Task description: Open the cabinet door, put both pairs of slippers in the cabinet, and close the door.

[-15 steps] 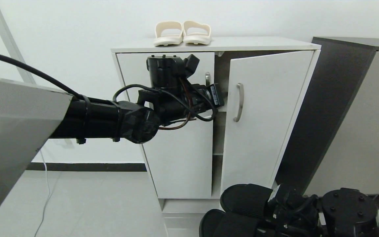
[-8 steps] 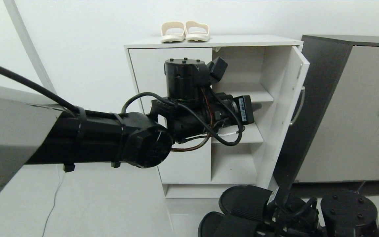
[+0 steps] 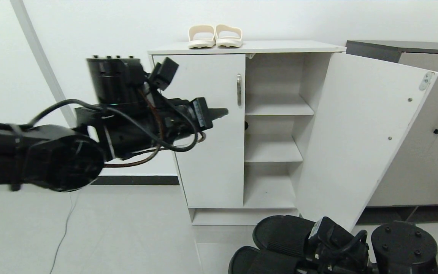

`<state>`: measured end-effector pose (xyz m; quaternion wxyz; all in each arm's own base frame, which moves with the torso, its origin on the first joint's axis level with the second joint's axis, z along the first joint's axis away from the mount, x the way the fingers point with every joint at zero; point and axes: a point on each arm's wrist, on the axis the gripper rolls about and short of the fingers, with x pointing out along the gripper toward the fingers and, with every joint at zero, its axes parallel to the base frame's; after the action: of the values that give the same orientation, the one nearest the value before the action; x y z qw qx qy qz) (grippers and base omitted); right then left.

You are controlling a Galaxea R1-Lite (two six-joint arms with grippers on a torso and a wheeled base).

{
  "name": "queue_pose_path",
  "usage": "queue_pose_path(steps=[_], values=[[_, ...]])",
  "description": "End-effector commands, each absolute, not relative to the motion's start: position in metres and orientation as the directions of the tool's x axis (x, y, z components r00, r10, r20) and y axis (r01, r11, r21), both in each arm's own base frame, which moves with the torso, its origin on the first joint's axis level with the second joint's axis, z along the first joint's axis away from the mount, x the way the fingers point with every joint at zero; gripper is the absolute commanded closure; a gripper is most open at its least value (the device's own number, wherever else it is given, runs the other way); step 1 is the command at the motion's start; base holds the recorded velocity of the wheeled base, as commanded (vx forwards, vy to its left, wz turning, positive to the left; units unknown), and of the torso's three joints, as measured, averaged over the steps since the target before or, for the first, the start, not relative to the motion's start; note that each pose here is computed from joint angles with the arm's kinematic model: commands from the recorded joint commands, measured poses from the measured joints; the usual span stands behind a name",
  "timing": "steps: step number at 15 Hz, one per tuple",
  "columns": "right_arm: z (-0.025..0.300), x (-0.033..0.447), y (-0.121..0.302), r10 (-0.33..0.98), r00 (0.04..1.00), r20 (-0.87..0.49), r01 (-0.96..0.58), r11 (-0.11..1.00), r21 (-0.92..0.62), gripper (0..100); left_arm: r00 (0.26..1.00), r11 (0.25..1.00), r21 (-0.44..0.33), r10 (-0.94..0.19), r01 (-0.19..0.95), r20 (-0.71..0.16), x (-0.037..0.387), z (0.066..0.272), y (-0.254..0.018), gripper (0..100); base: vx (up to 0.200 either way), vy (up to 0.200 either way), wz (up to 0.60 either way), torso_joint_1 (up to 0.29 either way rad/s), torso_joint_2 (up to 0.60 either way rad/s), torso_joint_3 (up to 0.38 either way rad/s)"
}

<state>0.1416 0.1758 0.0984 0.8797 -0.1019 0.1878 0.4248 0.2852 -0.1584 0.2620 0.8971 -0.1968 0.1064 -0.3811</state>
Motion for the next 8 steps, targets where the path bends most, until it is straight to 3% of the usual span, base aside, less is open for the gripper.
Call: queue_pose_path(steps=[1,5,6,8], values=[[0.099,0.142,0.176,0.711,0.569,-0.414,-0.786,0.617,-0.02,100,0.791,0.718,-0.416,-0.612,0.559,0.007,0.208,0.273,-0.08,100,0.0,0.0,0.0,0.0,0.0,0.0],[0.1,0.141,0.176,0.71,0.573,-0.409,-0.784,0.621,-0.022,100,0.84,0.785,-0.346,-0.543,0.514,0.017,0.121,0.259,-0.038,100,0.0,0.0,0.0,0.0,0.0,0.0],[0.101,0.142,0.175,0.711,0.577,-0.402,-0.783,0.622,-0.022,100,0.885,0.84,-0.324,-0.465,0.435,-0.017,0.093,0.257,-0.022,100,0.0,0.0,0.0,0.0,0.0,0.0],[0.101,0.142,0.176,0.712,0.577,-0.401,-0.783,0.622,-0.022,100,0.908,0.865,-0.307,-0.419,0.396,-0.01,0.058,0.255,-0.014,100,0.0,0.0,0.0,0.0,0.0,0.0]])
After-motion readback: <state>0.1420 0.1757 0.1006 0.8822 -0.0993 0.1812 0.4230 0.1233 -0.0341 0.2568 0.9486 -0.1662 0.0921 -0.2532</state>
